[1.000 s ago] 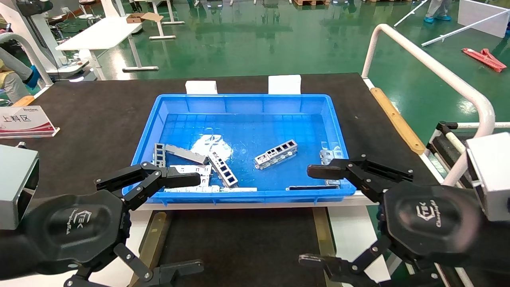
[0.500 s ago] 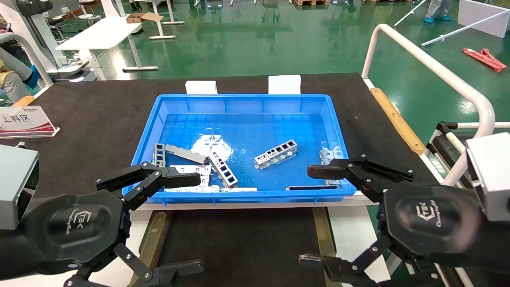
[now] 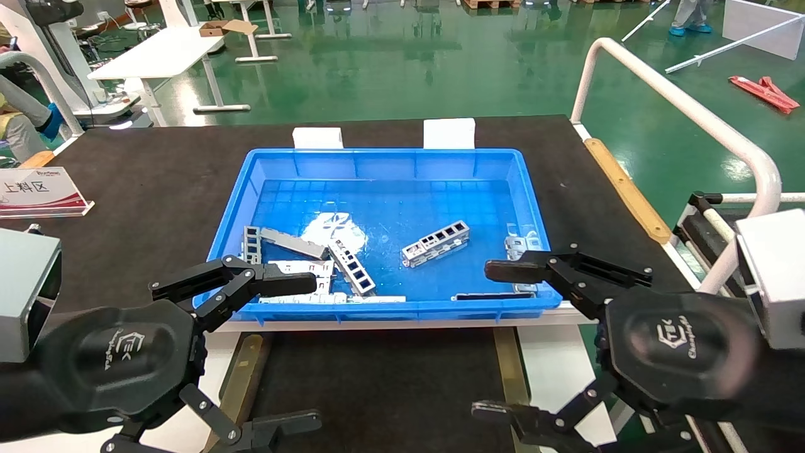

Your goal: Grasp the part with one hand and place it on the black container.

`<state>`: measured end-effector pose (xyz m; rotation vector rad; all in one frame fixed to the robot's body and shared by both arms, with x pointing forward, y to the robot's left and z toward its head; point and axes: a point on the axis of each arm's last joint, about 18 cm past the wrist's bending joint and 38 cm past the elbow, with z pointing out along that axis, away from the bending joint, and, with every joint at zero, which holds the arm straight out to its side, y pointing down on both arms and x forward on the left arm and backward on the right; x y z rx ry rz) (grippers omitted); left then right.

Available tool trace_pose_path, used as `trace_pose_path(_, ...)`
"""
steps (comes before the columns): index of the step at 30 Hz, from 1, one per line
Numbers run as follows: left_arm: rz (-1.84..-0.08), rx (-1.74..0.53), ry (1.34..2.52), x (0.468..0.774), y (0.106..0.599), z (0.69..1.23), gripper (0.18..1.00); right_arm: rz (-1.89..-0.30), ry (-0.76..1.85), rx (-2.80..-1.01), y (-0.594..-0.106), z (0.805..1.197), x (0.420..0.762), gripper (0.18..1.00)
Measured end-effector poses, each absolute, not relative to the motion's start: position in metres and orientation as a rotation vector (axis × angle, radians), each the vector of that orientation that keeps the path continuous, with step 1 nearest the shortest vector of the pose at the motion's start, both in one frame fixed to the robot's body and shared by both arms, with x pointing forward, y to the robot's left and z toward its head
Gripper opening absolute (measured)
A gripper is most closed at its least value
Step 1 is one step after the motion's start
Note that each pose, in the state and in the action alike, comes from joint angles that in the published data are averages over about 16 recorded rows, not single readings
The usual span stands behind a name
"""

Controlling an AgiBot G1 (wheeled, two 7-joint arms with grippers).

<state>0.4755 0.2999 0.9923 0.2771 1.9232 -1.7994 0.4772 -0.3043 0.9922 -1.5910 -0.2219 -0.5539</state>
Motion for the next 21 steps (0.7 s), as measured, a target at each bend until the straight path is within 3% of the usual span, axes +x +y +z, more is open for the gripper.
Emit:
trace_pose_path(13,-1.77,0.277,1.938,0.479,0.297,0.991,1.001,-0.554,-0.222,-1.591,-0.304,0.992,0.477,1.001)
trace_pose_path(21,-1.741,0.284,1.932,0.498,0.286,0.987,1.001,-0.554,-0.222,-1.591,-0.304,0.992,0.477,1.001)
